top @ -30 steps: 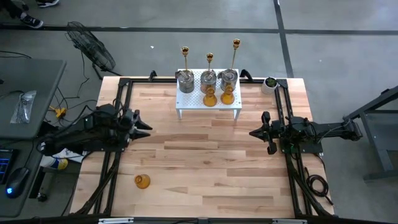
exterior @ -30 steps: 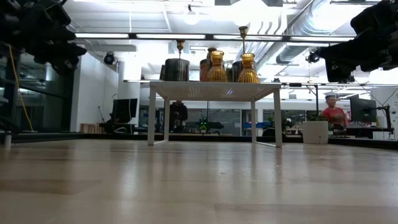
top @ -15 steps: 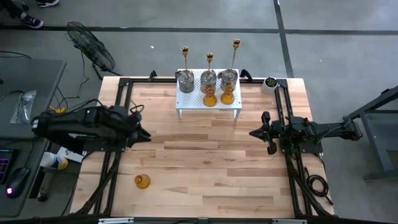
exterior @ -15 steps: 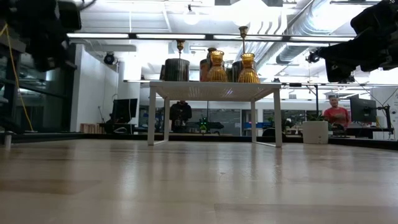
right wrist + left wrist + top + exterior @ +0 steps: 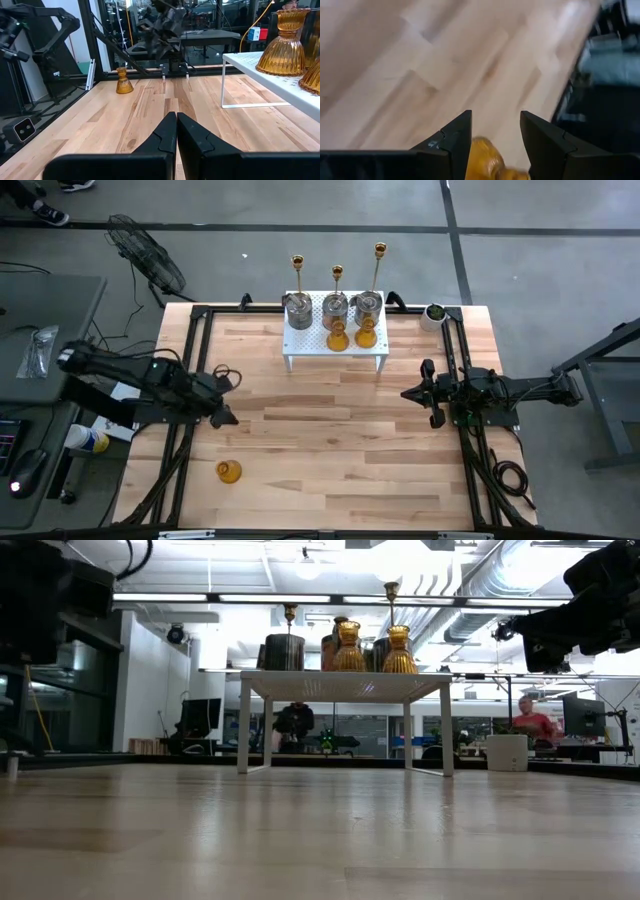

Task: Pick & Place candle stick holders
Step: Put the brown glass candle holder on the shelf

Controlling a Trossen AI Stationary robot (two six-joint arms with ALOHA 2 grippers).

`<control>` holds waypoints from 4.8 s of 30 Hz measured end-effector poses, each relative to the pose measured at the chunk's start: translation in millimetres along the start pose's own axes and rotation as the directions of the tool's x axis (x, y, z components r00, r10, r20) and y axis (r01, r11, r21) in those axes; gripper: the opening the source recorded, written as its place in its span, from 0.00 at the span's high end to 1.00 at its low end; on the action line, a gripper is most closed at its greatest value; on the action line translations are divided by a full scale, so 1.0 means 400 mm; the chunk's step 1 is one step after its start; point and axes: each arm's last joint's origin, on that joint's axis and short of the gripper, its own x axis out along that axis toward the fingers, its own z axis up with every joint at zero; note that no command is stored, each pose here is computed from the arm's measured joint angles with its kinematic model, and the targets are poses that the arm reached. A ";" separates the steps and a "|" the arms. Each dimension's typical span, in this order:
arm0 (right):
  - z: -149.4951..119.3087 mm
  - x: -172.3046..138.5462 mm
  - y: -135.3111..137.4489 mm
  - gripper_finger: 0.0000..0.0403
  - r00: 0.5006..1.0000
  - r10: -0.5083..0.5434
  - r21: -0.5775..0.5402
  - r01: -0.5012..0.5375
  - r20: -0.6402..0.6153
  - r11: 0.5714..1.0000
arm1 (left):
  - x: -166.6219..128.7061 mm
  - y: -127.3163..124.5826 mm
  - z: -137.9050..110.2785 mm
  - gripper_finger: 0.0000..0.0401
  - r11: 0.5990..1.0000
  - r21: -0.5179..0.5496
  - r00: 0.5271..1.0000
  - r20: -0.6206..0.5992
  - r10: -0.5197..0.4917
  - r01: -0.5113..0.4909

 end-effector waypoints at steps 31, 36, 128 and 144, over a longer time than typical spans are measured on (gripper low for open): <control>0.000 0.000 0.000 0.99 1.000 0.000 0.000 0.000 0.000 1.000 | -0.016 -0.104 -0.334 0.89 0.948 0.243 0.962 -0.227 -0.152 0.207; 0.000 0.000 0.000 0.99 1.000 0.000 0.000 0.000 0.000 1.000 | -0.048 -0.101 -0.371 0.98 0.903 0.402 0.987 -0.120 -0.109 0.148; -0.001 0.000 0.000 0.99 1.000 -0.001 0.000 0.001 -0.001 1.000 | 0.064 -0.084 -0.425 0.49 0.711 0.652 0.965 0.185 0.185 -0.261; -0.001 0.000 0.000 0.99 1.000 0.000 0.000 0.000 -0.002 1.000 | 0.098 -0.069 -0.443 0.45 0.675 0.707 0.975 0.198 0.097 -0.211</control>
